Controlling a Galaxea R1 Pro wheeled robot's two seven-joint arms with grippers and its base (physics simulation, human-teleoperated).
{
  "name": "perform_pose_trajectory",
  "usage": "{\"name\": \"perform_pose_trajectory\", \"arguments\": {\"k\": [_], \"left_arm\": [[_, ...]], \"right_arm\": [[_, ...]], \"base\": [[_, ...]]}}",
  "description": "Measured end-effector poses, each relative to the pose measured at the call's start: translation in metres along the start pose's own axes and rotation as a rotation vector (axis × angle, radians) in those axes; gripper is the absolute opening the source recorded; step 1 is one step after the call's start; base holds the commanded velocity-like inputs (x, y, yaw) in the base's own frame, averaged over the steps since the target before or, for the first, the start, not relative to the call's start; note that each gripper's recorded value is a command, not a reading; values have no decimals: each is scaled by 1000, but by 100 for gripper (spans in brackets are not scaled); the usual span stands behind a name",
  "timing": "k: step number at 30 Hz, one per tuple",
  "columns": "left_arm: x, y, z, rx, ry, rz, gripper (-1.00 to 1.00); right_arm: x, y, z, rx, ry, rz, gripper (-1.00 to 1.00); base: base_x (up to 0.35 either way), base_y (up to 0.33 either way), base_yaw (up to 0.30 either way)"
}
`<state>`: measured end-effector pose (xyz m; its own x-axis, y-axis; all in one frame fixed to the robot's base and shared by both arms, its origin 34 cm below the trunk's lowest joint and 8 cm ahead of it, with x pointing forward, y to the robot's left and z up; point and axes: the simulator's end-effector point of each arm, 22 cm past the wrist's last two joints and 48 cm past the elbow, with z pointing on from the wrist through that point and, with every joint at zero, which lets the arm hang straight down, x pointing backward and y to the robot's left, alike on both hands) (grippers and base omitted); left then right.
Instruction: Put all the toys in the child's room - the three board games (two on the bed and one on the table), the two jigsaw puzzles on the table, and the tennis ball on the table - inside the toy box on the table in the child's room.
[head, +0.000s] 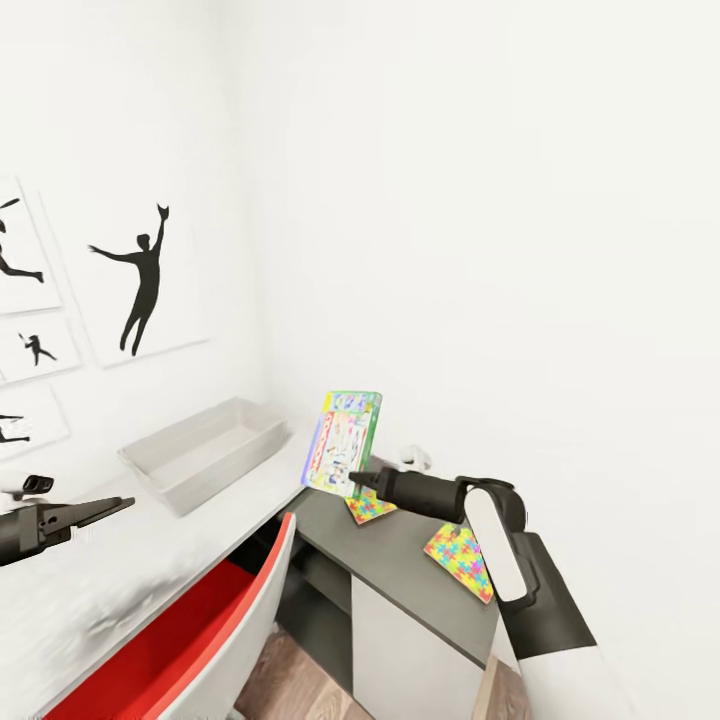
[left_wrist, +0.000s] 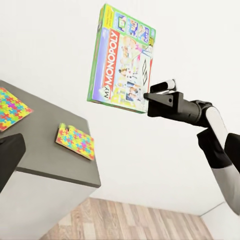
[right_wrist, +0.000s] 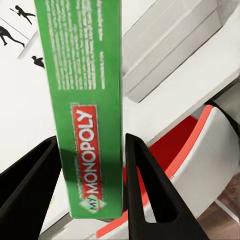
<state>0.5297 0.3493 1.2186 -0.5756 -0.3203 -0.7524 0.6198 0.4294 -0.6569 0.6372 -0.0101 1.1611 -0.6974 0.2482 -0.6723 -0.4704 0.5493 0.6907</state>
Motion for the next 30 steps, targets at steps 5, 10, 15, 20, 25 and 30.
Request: {"name": "perform_pose_trajectory", "arguments": {"k": [5,10,15,20,25,30], "left_arm": [[0,1,0,-1,1,-1,100],[2,2,2,0,3,-6,100],[2,3,2,0,3,-9,100],[3,5,3,-1,5,-12,100],[4,6,4,-2,7,-15,100],[5,8,4,-3,9,-19,100]], "right_arm": [[2,4,1,-1,0,-12,-100],[3,4,2,2,0,-14,-100],[5,2,3,4,4,-11,-100],[4,-1,2,5,0,-2,-100],[4,-3,3,4,-1,4,-100],[5,-5,4,3,1,9,-100]], "base": [[0,0,256],[0,0,278],[0,0,282],[0,0,281],[0,0,268],[0,4,183]]}}
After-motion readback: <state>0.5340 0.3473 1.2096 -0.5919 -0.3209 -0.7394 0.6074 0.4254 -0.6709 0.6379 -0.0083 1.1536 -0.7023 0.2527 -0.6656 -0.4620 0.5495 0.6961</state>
